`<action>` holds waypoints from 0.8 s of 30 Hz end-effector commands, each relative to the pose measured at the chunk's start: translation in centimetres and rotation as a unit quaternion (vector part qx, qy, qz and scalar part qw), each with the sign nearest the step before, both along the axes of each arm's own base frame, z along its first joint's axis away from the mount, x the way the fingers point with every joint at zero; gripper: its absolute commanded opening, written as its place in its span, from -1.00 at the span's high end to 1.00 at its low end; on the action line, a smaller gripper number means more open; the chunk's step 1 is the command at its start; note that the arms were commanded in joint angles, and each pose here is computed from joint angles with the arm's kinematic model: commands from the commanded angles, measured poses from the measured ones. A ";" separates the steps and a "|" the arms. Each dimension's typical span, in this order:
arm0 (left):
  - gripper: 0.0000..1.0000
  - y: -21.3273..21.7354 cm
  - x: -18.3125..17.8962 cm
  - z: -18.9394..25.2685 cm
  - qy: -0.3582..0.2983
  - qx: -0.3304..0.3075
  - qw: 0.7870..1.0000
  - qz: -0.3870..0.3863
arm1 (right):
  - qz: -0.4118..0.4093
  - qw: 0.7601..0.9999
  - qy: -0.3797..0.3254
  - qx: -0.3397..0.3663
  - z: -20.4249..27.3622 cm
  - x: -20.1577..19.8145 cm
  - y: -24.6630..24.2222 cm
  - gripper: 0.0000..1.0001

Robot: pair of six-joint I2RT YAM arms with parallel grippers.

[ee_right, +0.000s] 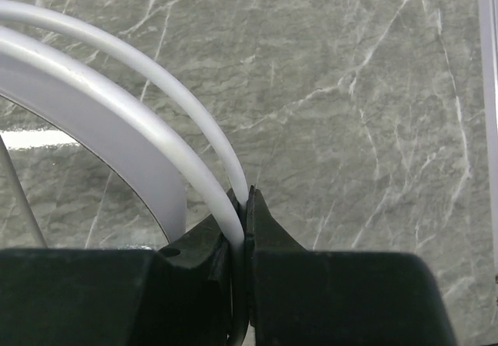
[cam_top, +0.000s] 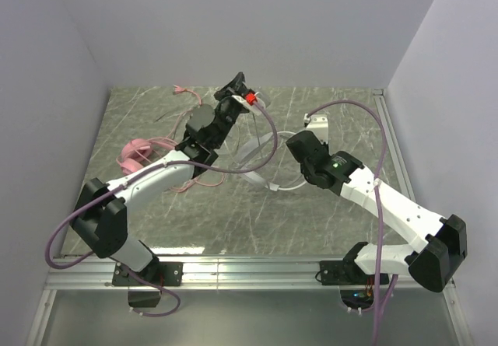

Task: Wrap the headphones
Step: Wrap the headphone cable with the left arm

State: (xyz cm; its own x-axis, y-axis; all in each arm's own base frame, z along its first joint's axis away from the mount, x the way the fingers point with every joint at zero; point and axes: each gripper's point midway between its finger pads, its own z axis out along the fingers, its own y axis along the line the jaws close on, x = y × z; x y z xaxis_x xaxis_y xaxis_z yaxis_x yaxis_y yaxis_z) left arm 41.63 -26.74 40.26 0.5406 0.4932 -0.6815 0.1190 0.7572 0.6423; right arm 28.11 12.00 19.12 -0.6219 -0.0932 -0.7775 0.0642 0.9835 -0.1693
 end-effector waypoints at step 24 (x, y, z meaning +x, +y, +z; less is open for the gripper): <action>0.99 -5.1 0.2 -2.8 0.179 0.016 0.944 -0.277 | 0.125 0.990 -0.009 0.071 1.7 -2.4 3.5 1.00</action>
State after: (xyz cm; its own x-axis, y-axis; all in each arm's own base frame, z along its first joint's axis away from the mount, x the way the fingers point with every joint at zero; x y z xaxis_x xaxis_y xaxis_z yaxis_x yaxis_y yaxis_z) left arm 42.62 -30.74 34.83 0.4227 0.3423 -0.8392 0.6414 0.5412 0.5438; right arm 26.26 13.81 19.07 -0.6241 -0.1377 -0.7691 -0.0960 0.9904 -0.0994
